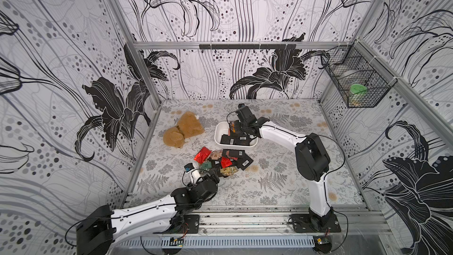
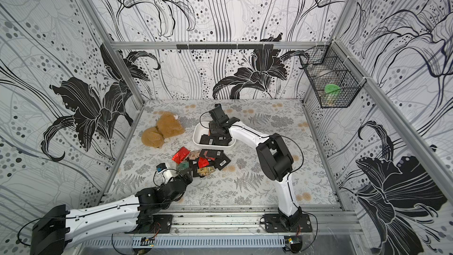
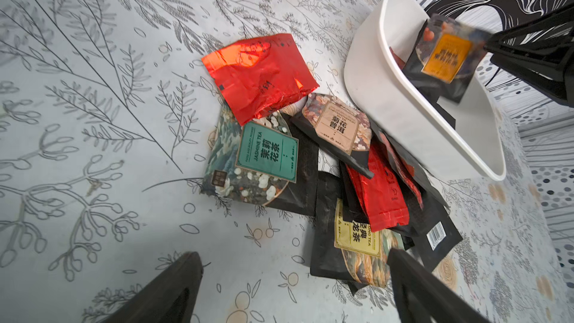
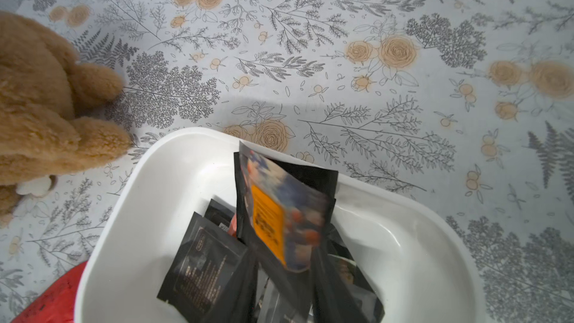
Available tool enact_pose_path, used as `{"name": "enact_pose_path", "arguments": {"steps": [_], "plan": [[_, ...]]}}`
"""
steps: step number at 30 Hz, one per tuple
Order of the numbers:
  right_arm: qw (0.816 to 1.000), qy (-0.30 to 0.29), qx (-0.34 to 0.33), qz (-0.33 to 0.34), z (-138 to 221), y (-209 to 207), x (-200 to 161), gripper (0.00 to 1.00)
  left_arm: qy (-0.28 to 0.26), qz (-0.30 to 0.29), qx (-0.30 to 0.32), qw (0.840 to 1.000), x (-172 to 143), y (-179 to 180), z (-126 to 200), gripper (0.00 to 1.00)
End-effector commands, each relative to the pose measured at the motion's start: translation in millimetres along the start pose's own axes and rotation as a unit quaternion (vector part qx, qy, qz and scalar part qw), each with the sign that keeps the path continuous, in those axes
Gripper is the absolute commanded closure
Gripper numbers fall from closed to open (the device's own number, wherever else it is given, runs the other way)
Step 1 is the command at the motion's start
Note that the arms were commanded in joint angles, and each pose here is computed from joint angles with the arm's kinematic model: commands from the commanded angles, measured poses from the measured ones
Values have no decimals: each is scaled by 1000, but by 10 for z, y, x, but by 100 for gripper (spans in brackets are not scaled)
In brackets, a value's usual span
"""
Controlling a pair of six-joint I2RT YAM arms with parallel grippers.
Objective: Put the tea bags into the storage box
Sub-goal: Place the tea bag in the storage box, then pick up the tea bag from the center of the board.
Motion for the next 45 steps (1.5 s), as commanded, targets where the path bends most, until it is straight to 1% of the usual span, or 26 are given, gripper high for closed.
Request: {"name": "enact_pose_path", "arguments": {"steps": [1,5,7,9,12,13,14,15,17,20,23,27,33,36,40,45], "plan": [[1000,-16,-17,6,284,-115,-8,64,-45,-25,10,999,113,-112,47,1],[998,-53,18,13,669,-145,-115,63,-31,-28,-7,999,103,-259,40,4],[995,-75,59,21,859,-124,-194,63,-13,-19,-26,999,90,-339,15,6],[991,-91,99,24,1048,-96,-301,63,20,-1,-48,999,96,-415,-43,11],[985,-87,144,42,1179,-17,-508,63,72,37,-88,993,134,-486,-142,20],[984,-87,148,49,1204,5,-558,64,83,50,-99,990,151,-494,-169,21],[982,-89,153,60,1228,27,-634,65,92,62,-107,988,177,-497,-197,25],[981,-87,157,69,1237,48,-719,65,93,74,-106,987,213,-475,-233,29],[979,-85,166,77,1246,73,-830,67,92,85,-98,987,269,-446,-280,32],[973,-96,193,83,1232,132,-948,67,91,103,-85,987,324,-385,-352,41],[967,-107,214,88,1179,211,-1029,68,96,128,-77,984,326,-328,-414,41],[964,-122,221,83,1133,246,-1100,68,107,162,-79,978,294,-299,-471,41],[965,-109,226,78,1066,253,-1217,68,97,202,-67,972,288,-259,-532,41],[968,-110,210,75,1067,223,-1216,69,99,215,-73,969,281,-274,-552,42],[972,-114,194,69,1079,182,-1240,69,91,229,-64,967,283,-272,-593,43],[972,-119,193,68,1094,174,-1242,69,93,233,-56,966,264,-294,-659,46]]}}
Point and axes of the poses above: each gripper's point midway between its finger pads, its own z axis back along the fingers, its own y axis along the line the jaws close on, x = y × z, the point moved 8 cm from there along z, back along the fingers, and after that the axes turned 15 degrees about z, right-handed, at the moved point
